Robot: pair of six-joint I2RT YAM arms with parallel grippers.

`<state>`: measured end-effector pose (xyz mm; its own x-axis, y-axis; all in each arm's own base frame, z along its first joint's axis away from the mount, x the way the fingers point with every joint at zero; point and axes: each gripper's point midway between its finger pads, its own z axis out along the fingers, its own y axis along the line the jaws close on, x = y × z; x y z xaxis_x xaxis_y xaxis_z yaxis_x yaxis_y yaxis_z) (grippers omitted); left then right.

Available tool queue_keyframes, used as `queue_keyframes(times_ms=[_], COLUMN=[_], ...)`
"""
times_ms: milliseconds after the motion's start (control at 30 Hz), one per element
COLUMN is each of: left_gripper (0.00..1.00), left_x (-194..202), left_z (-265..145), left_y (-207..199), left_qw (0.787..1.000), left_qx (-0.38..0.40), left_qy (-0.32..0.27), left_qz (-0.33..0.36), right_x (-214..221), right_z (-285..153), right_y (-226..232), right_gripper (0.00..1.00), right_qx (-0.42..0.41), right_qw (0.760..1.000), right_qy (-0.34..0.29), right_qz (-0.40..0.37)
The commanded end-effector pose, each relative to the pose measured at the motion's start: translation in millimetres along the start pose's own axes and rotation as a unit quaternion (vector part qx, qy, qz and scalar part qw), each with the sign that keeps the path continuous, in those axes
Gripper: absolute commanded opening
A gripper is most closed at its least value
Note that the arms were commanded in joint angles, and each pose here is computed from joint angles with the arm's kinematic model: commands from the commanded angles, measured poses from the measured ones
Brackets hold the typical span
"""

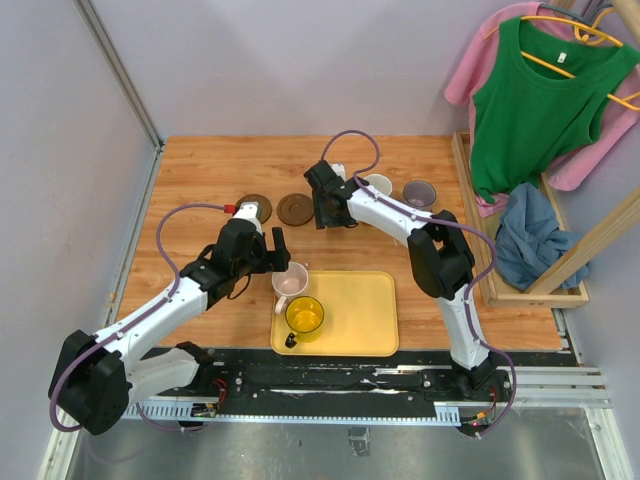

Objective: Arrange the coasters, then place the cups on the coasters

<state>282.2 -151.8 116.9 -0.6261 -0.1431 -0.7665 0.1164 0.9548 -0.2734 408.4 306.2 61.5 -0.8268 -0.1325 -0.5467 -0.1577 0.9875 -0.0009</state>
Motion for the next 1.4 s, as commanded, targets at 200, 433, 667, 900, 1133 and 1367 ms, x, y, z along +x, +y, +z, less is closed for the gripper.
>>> queue_keyframes(times_ms=[200,433,667,900,1133,1367], left_gripper=[0.99,0.99,1.00,1.00,1.00,1.00], left_x=[-4.0,-4.2,-15.9,-25.0,-7.8,12.8], left_z=[-1.8,-2.0,-12.8,-33.4,-44.9,-49.2], left_y=[2.5,1.9,-8.8,-23.9,-40.5,-50.0], left_qw=[1.000,1.000,0.999,0.997,0.992,0.991], left_qx=[-0.001,0.000,0.030,0.073,0.124,0.125], left_qy=[-0.012,-0.012,-0.028,-0.024,0.013,0.041], left_qz=[-0.009,-0.009,0.004,0.030,0.021,0.018], right_x=[-6.3,-4.5,-6.1,-15.6,-14.6,2.1], right_z=[-17.5,-19.3,-40.1,-105.4,-149.7,-158.4], right_y=[16.7,13.1,4.5,6.4,-21.5,-47.2], right_gripper=[0.55,0.55,0.58,0.68,0.82,0.90], right_qx=[-0.030,-0.021,-0.018,-0.062,-0.061,-0.054], right_qw=[0.999,1.000,0.999,0.995,0.990,0.988], right_qy=[-0.016,-0.016,-0.025,-0.066,-0.119,-0.137], right_qz=[-0.015,-0.016,-0.015,-0.050,-0.046,-0.035])
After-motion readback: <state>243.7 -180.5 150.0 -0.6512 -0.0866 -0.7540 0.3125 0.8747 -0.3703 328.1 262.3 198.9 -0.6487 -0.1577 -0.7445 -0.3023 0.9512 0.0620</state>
